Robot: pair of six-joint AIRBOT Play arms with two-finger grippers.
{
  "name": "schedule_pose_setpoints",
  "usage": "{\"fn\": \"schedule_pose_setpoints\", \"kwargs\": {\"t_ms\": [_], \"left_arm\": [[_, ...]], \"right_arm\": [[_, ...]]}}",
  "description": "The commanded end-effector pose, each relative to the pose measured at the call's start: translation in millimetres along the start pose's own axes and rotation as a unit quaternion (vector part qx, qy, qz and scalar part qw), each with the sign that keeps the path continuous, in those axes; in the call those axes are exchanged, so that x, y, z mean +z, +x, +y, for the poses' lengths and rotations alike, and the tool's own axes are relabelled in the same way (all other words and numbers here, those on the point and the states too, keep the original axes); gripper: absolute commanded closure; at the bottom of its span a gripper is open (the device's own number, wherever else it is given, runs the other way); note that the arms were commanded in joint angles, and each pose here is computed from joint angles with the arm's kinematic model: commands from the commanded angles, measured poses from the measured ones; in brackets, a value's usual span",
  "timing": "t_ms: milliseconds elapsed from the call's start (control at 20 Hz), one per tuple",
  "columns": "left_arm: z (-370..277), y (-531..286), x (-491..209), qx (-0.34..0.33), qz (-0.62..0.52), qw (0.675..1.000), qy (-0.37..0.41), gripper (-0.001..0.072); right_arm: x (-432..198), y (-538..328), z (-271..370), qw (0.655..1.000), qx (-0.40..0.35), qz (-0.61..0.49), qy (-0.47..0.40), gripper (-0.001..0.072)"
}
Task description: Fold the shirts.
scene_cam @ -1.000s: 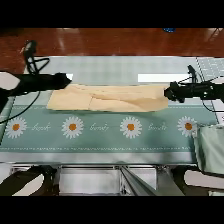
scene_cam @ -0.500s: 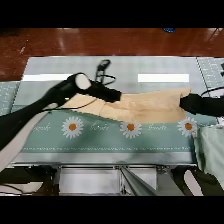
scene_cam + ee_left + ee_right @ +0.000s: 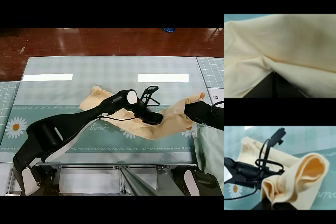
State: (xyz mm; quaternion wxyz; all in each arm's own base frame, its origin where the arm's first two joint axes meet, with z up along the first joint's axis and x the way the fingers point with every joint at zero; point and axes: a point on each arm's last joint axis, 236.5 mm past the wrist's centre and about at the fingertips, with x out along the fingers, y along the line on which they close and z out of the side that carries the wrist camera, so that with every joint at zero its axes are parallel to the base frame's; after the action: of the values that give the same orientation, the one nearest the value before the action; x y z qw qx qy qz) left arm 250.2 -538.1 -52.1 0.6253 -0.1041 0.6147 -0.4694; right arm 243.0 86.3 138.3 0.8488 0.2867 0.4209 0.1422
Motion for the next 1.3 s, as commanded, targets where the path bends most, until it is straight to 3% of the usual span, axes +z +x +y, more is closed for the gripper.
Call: {"fn": "schedule_pose_setpoints", "kwargs": {"t_ms": [0, 100, 300, 500, 650, 800, 1200, 1250], "left_arm": [[3.3, -23.2, 27.5, -0.013, -0.023, 0.999, -0.018, 0.0686], [29.9, -78.6, 63.9, -0.004, -0.069, 0.997, -0.034, 0.0685], [118.8, -235.6, 89.2, 0.109, -0.134, 0.983, -0.056, 0.0685], [145.6, -403.5, 47.7, 0.236, -0.245, 0.938, -0.058, 0.0685], [139.5, -471.7, -19.3, 0.303, -0.304, 0.901, -0.062, 0.0685], [126.6, -477.9, -82.6, 0.315, -0.331, 0.887, -0.069, 0.0685], [133.6, -415.2, -157.0, 0.275, -0.316, 0.9, -0.118, 0.0685], [139.4, -408.8, -160.7, 0.275, -0.307, 0.902, -0.125, 0.0685]], "right_arm": [[1.1, -1.4, 5.4, 1.0, 0.01, -0.005, 0.003, 0.069], [2.1, 2.0, 12.7, 1.0, 0.03, 0.0, 0.008, 0.069], [5.3, 34.4, 40.4, 0.995, 0.09, 0.032, 0.006, 0.069], [14.1, 102.2, 84.3, 0.99, 0.128, 0.056, -0.012, 0.069], [11.2, 163.3, 132.7, 0.982, 0.148, 0.101, -0.052, 0.0689], [-2.2, 224.2, 168.9, 0.974, 0.16, 0.144, -0.073, 0.0689], [-35.9, 323.8, 179.8, 0.965, 0.157, 0.203, -0.052, 0.0687], [-39.8, 327.0, 180.4, 0.964, 0.16, 0.21, -0.039, 0.0641]]}}
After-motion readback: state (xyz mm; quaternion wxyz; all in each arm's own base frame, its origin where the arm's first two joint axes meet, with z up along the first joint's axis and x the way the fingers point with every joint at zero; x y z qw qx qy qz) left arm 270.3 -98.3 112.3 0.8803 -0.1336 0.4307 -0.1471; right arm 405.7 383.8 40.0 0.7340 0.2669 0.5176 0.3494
